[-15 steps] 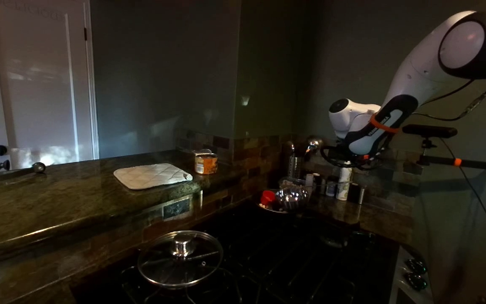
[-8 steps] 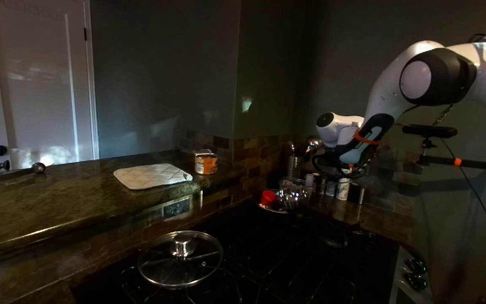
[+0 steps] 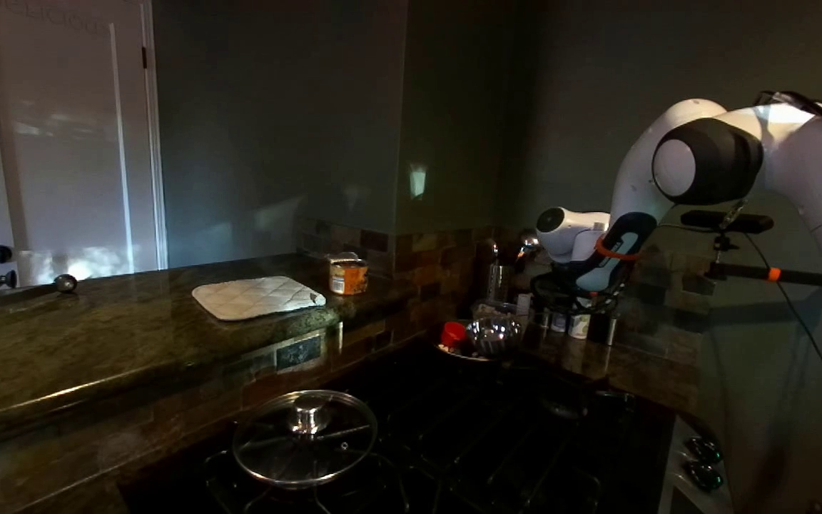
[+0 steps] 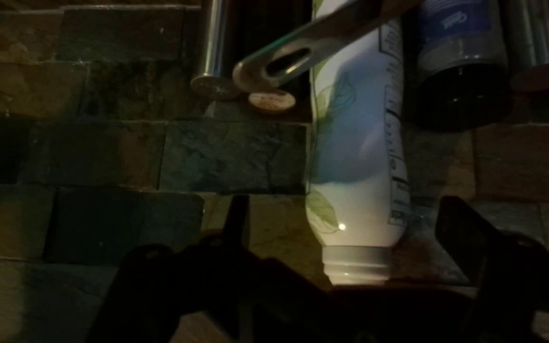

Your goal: Put the white spray can on the upper cabinet.

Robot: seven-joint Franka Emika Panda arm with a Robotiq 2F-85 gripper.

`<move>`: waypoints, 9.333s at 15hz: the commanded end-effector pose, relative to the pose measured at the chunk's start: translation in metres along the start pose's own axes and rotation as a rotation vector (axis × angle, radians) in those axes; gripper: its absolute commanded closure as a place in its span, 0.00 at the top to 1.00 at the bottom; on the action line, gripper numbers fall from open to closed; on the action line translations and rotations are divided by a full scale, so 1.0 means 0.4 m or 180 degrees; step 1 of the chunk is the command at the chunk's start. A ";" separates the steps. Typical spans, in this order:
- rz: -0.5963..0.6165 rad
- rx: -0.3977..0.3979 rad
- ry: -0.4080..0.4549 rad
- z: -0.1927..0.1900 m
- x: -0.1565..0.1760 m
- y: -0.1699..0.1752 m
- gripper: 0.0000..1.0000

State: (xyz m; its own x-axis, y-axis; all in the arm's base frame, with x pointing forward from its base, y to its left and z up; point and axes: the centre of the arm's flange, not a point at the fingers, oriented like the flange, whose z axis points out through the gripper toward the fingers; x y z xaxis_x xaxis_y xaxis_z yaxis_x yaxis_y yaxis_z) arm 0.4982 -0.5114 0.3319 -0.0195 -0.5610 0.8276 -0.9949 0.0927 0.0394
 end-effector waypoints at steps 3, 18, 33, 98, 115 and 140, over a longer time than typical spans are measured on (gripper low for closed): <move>0.0231 0.0163 0.0057 0.073 0.011 0.006 1.00; 0.0082 0.0329 0.0296 -0.026 -0.007 0.024 0.33; -0.0444 0.1287 0.0719 -0.474 -0.016 0.115 0.33; -0.2635 0.6612 0.1213 -1.767 -0.688 -0.353 0.33; -0.3203 0.6194 0.0993 -1.781 -0.828 -0.334 0.33; -0.3300 0.5724 0.1153 -1.800 -0.802 -0.345 1.00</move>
State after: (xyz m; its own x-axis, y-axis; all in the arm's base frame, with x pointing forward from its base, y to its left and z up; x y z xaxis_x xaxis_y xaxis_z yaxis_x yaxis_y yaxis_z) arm 0.7235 0.2426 0.4597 0.2358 0.2714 0.9331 0.4034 -0.9009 0.1601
